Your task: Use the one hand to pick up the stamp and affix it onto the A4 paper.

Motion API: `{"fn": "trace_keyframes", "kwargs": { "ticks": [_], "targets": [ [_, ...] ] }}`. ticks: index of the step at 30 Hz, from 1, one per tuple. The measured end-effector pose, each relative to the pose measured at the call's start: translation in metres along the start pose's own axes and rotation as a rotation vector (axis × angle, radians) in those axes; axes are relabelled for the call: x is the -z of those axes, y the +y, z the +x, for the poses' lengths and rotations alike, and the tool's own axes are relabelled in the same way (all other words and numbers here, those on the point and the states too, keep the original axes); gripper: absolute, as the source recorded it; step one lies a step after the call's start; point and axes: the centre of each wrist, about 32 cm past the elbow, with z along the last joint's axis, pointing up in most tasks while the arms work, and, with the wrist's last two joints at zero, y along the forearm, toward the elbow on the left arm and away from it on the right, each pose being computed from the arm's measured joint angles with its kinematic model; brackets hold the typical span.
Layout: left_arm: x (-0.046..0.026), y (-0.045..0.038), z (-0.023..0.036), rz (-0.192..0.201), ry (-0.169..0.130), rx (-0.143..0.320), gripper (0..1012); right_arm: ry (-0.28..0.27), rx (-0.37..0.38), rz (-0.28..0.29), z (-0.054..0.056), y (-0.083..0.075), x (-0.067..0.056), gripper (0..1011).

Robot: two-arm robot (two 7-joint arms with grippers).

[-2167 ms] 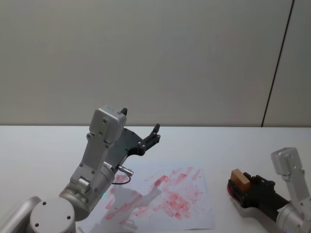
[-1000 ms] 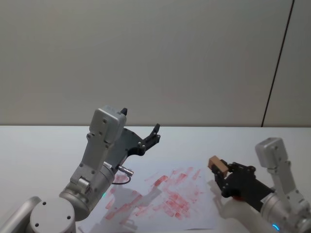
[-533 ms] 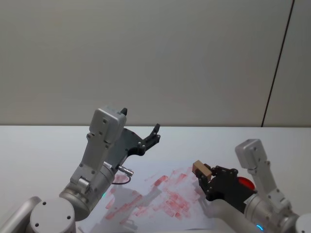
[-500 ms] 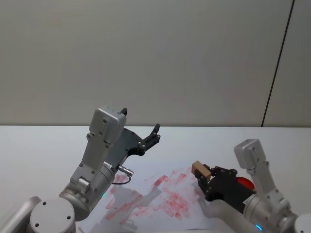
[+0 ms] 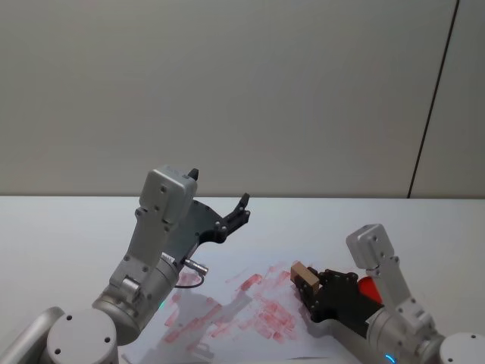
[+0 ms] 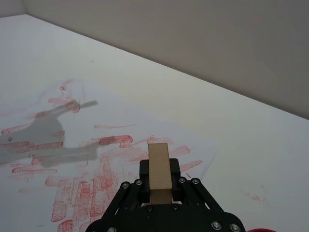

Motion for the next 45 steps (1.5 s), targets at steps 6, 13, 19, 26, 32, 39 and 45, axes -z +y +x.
{"fn": "trace_keyframes", "kwargs": {
  "ticks": [6,13,19,26,32,39,45],
  "targets": [
    [0.0,0.0,0.0,0.0,0.0,0.0,1002,-0.001,-0.001,-0.017,-0.0004,0.0035,0.0023,217],
    [0.0,0.0,0.0,0.0,0.0,0.0,1003,-0.002,-0.003,-0.034,-0.0007,0.0057,0.0036,217],
    [0.0,0.0,0.0,0.0,0.0,0.0,1002,-0.004,-0.007,-0.048,-0.0011,0.0064,0.0046,217],
    [0.0,0.0,0.0,0.0,0.0,0.0,1002,-0.006,-0.009,-0.06,-0.001,0.0062,0.0048,217],
    [0.0,0.0,0.0,0.0,0.0,0.0,1002,-0.008,-0.01,-0.069,-0.001,0.0051,0.0048,217],
    [0.0,0.0,0.0,0.0,0.0,0.0,1002,-0.004,-0.012,-0.071,-0.0016,0.0032,0.0056,217],
    [0.0,0.0,0.0,0.0,0.0,0.0,1002,0.013,-0.007,-0.051,-0.0027,0.0004,0.006,217]
  ]
}}
